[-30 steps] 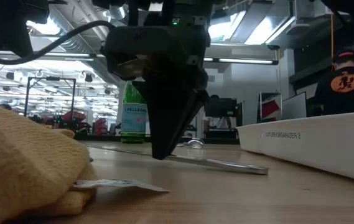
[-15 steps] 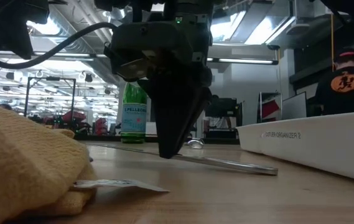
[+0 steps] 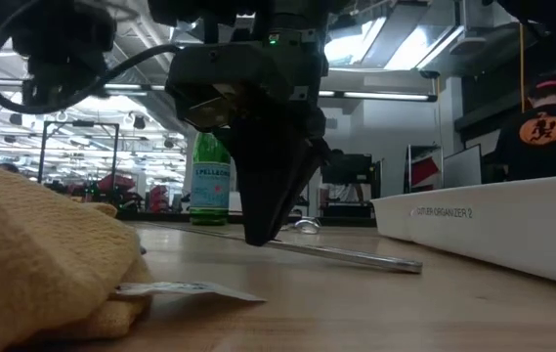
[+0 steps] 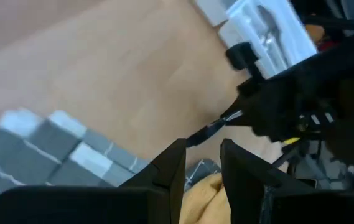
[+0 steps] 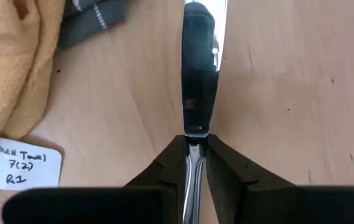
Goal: Sort silverware
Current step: Stack the silver knife into the white utensil tray with the other silver knives
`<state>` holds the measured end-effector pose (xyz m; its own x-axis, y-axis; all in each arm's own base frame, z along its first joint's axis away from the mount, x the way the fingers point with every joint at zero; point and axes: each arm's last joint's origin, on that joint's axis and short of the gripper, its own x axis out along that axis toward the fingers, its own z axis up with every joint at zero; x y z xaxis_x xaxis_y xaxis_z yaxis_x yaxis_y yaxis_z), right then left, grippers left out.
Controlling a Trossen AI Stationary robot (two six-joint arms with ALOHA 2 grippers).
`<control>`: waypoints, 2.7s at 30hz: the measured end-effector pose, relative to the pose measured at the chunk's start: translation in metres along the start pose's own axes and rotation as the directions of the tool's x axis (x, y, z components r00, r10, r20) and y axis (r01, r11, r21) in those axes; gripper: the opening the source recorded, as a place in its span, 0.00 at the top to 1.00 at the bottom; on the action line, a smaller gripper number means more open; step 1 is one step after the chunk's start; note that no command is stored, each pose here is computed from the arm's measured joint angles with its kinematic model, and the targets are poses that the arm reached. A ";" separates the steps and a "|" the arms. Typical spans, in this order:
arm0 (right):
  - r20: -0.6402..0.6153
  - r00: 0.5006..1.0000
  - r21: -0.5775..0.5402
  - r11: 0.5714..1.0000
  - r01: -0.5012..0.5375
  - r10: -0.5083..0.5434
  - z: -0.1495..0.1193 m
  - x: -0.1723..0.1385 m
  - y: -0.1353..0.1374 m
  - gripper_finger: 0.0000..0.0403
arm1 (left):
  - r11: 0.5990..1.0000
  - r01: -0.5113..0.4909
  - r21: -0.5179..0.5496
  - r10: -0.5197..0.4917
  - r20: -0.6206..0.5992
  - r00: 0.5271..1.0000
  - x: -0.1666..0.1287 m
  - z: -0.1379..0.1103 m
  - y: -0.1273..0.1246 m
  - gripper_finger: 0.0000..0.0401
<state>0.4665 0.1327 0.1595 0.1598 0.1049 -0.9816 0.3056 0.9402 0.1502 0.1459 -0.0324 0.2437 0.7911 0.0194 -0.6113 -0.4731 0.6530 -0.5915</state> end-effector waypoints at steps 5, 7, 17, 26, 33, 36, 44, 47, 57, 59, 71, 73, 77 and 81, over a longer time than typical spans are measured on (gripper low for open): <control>-0.003 1.000 0.000 1.000 -0.006 0.006 0.000 0.000 0.000 0.86 | 0.980 -0.076 -0.186 0.061 -0.089 0.994 0.021 -0.012 0.009 0.78; -0.003 1.000 0.000 1.000 -0.006 0.006 0.000 0.000 0.000 0.86 | 0.956 -0.103 -0.275 0.073 -0.118 0.990 0.027 -0.016 0.011 0.78; 0.000 1.000 -0.001 1.000 -0.008 0.008 0.000 -0.001 0.001 0.86 | 0.913 -0.174 -0.370 0.119 -0.168 0.979 0.060 -0.028 0.015 0.78; 0.003 1.000 -0.001 1.000 -0.010 0.010 0.000 -0.001 0.001 0.86 | 0.919 -0.141 -0.369 0.079 -0.178 0.981 0.088 -0.032 0.008 0.78; 0.003 1.000 -0.001 1.000 -0.010 0.010 0.000 -0.001 0.001 0.86 | 0.918 -0.140 -0.371 0.050 -0.242 0.969 0.109 -0.040 0.008 0.78; 0.003 1.000 -0.002 1.000 -0.010 0.010 0.000 -0.001 0.001 0.86 | 0.917 -0.145 -0.371 0.047 -0.261 0.964 0.117 -0.043 0.008 0.78; 0.001 1.000 -0.002 1.000 -0.010 0.010 0.000 -0.001 0.001 0.86 | 0.918 -0.120 -0.378 0.019 -0.262 0.965 0.132 -0.047 0.008 0.78; 0.001 1.000 -0.002 1.000 -0.010 0.010 0.000 -0.001 0.001 0.86 | 0.918 -0.113 -0.379 0.012 -0.259 0.966 0.135 -0.048 0.007 0.78; 0.003 1.000 -0.002 1.000 -0.012 0.012 0.000 -0.001 0.001 0.86 | 0.918 -0.122 -0.377 0.020 -0.263 0.965 0.138 -0.050 0.009 0.78; 0.004 1.000 -0.002 1.000 -0.012 0.012 0.000 -0.001 0.001 0.86 | 0.918 -0.121 -0.378 0.019 -0.262 0.965 0.138 -0.049 0.009 0.78; 0.005 1.000 -0.002 1.000 -0.012 0.012 0.000 -0.001 0.001 0.86 | 0.918 -0.121 -0.378 0.019 -0.262 0.965 0.138 -0.049 0.009 0.78; 0.005 1.000 -0.002 1.000 -0.012 0.012 0.000 -0.001 0.001 0.86 | 0.917 -0.121 -0.380 0.019 -0.262 0.965 0.138 -0.049 0.009 0.78; 0.005 1.000 -0.002 1.000 -0.012 0.012 0.001 -0.001 0.001 0.86 | 0.909 -0.126 -0.398 0.020 -0.262 0.965 0.138 -0.049 0.009 0.78; 0.005 1.000 -0.002 1.000 -0.012 0.012 0.001 -0.001 0.001 0.86 | 0.908 -0.126 -0.398 0.019 -0.262 0.965 0.138 -0.049 0.009 0.78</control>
<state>0.4671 0.1335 0.1606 0.1683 0.1145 -0.9791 0.3014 0.9397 0.1617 0.2320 -0.0615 0.1281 0.6529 -0.1668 -0.7389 -0.6841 0.2890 -0.6697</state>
